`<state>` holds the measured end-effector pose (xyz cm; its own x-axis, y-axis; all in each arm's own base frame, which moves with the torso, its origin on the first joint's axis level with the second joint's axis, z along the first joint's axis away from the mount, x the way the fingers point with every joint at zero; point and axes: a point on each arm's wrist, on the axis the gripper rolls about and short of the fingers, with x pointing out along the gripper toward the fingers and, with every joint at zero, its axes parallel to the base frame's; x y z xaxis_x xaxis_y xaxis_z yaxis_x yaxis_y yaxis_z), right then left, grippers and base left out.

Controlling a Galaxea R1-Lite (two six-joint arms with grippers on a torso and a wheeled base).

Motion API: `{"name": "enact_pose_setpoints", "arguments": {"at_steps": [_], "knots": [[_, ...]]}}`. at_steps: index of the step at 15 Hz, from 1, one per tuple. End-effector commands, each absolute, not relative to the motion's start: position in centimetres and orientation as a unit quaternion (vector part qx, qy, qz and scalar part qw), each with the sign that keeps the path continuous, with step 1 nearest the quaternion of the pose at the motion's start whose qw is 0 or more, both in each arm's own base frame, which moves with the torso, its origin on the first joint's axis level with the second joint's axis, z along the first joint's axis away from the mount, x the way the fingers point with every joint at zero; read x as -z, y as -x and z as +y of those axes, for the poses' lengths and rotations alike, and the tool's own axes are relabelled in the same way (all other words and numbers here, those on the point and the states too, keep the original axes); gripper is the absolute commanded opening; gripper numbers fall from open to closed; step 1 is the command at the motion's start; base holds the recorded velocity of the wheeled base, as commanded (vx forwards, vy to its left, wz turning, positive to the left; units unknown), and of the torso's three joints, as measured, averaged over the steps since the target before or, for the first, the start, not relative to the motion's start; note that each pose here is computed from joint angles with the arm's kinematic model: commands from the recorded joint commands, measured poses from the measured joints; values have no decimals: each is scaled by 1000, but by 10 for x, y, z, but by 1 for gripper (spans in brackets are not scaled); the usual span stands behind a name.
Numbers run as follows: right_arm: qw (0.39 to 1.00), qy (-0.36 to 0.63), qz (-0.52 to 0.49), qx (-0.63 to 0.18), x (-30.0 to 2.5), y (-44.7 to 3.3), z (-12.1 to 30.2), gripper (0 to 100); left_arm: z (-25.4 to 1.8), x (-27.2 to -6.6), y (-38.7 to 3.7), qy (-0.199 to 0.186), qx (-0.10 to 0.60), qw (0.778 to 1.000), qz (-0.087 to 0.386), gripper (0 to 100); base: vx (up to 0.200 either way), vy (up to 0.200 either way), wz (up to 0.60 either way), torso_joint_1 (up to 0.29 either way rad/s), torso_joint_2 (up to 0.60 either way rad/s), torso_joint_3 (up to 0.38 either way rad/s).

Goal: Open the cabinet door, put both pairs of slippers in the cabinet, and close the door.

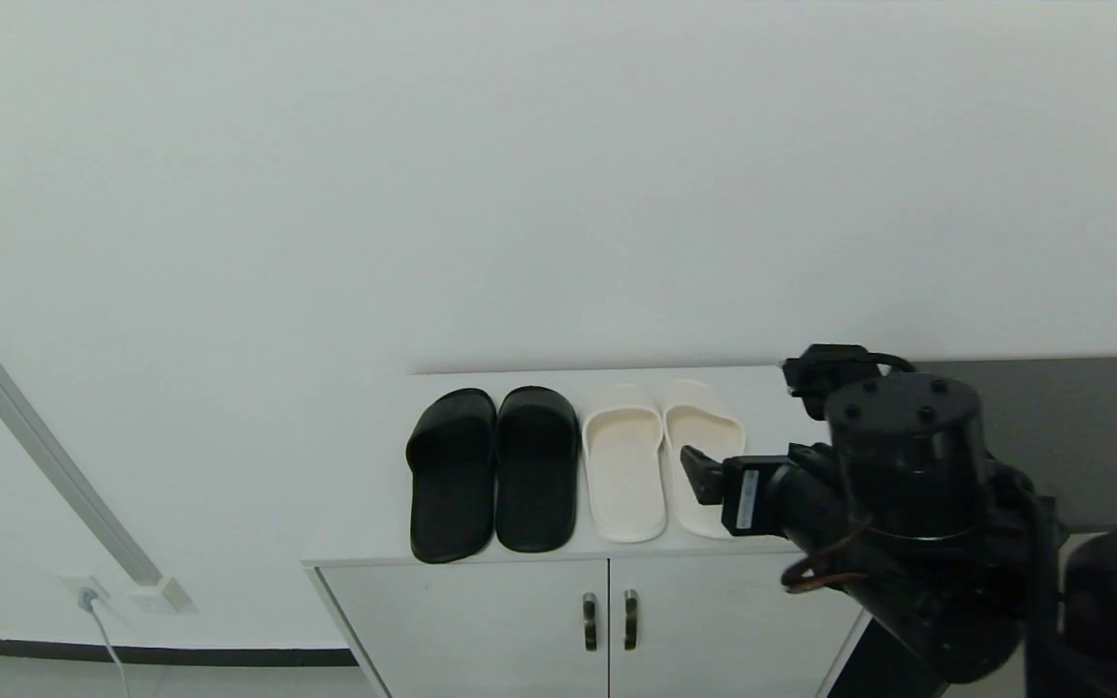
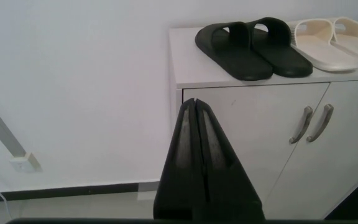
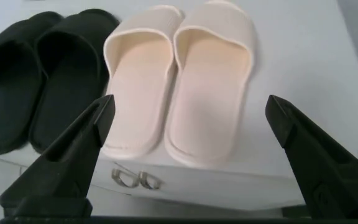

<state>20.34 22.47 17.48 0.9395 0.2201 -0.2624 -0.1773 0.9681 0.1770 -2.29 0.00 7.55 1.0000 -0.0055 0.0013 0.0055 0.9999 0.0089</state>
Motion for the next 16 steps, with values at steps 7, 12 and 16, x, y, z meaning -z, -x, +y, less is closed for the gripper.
{"name": "enact_pose_setpoints", "arguments": {"at_steps": [7, 12, 16], "knots": [[984, -31, 158, -70, -128, -262, 280, 100, 0, -75, 23, -5, 3, 1000, 0, 0, 0, 0, 0, 0, 0, 0], [987, -9, 147, -57, -116, -306, 290, 100, 0, -75, 23, -5, 3, 1000, 0, 0, 0, 0, 0, 0, 0, 0], [989, -7, 137, -50, -109, -332, 298, 100, 0, -75, 23, -5, 3, 1000, 0, 0, 0, 0, 0, 0, 0, 0]]}}
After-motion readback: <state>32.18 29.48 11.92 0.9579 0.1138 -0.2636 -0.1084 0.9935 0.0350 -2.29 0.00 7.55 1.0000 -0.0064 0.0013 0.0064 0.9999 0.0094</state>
